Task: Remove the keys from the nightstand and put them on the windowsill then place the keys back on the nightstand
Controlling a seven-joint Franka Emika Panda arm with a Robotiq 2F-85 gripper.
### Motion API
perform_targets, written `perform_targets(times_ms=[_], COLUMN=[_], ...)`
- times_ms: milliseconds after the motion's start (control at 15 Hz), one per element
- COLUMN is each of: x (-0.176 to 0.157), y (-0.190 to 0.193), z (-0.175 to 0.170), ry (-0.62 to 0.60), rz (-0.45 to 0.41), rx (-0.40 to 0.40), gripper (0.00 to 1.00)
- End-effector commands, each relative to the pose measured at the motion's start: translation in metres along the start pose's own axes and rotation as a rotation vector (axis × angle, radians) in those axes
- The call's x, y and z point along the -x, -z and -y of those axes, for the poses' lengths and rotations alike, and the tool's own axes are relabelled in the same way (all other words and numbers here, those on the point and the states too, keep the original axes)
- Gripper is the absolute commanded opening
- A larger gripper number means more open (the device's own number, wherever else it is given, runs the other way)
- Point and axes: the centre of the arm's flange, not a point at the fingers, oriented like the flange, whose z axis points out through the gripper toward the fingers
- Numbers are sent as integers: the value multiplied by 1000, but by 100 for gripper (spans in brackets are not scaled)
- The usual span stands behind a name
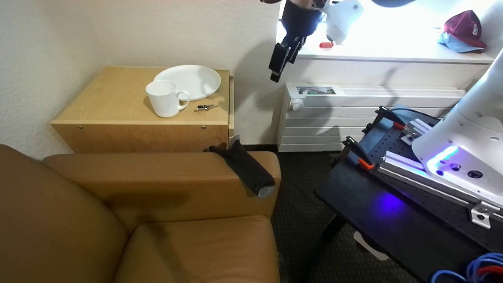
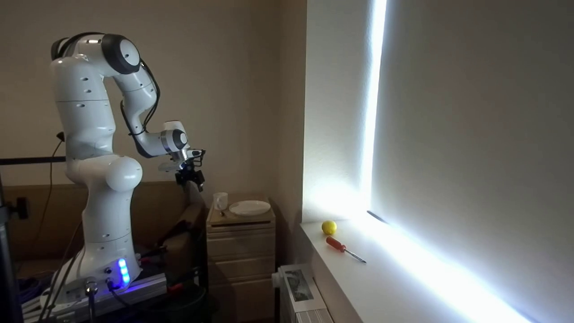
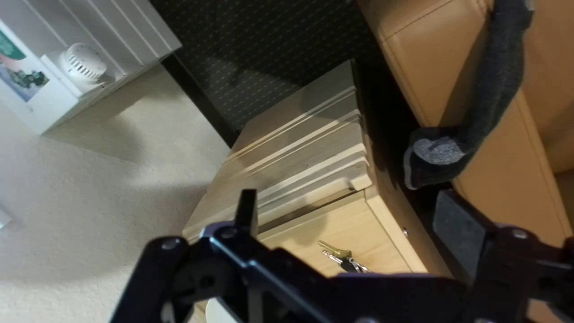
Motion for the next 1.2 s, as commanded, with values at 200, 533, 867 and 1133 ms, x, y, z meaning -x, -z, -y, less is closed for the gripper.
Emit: perform_targets(times_ms=[200,533,867,1133], x=[-56,-87,-58,-68], y=[-57,-60,-39,-73], z=[-1,31,21,19], ry=[162,190,167,203], rz=[-208,-178,-178,-118], rx=[261,111,132,105], gripper=[100,100,100,100])
